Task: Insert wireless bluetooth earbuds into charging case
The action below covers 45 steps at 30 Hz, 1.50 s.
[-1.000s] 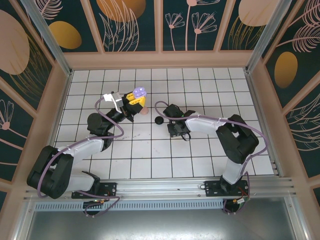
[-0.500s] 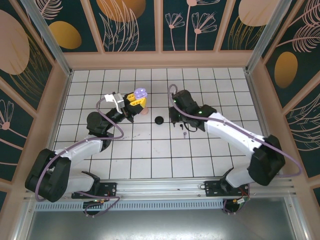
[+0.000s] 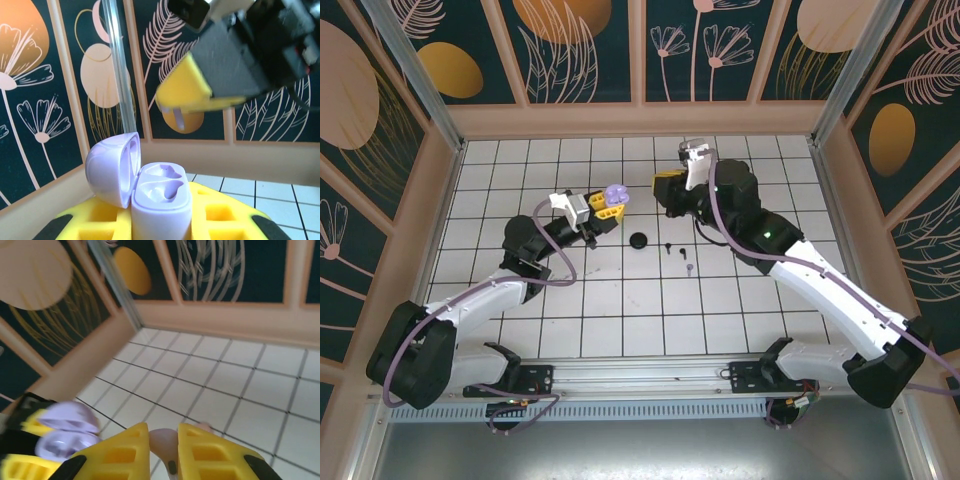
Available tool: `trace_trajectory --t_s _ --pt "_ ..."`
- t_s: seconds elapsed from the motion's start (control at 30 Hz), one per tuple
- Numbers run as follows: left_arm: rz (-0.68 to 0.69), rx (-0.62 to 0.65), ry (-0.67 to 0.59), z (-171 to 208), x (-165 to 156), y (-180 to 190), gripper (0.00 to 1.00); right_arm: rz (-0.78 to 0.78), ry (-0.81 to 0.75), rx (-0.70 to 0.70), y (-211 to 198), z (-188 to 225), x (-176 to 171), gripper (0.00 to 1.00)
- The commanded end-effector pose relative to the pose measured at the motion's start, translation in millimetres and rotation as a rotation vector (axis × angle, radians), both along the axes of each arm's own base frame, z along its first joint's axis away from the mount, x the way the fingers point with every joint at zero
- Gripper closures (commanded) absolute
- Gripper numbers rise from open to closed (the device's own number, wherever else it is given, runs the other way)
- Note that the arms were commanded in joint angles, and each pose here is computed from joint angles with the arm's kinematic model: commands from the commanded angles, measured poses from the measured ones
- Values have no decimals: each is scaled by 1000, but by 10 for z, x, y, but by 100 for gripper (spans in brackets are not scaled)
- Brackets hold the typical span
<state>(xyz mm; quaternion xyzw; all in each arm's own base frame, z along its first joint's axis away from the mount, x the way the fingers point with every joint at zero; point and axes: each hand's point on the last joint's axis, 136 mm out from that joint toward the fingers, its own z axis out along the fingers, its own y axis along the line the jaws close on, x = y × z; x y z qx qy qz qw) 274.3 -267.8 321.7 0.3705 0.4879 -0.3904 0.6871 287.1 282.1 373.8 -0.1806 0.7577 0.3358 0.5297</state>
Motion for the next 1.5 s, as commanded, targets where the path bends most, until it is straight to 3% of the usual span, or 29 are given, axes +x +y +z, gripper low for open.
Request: trace_trajectory --t_s 0.0,0.33,0.7,1.2,1.47 --pt "-6 11 -61 100 -14 -59 100 129 -132 85 179 384 -213 84" --pt "-37 -8 -40 113 -18 -148 100 208 -167 111 420 402 -383 84" --pt "-46 -20 -41 161 -25 -158 100 257 -114 78 624 123 -447 84" --pt "-71 -32 -57 245 -97 -150 100 220 -83 36 646 -97 -353 85" --pt "-84 -30 -47 230 -122 -157 100 206 -100 60 620 5 -346 85"
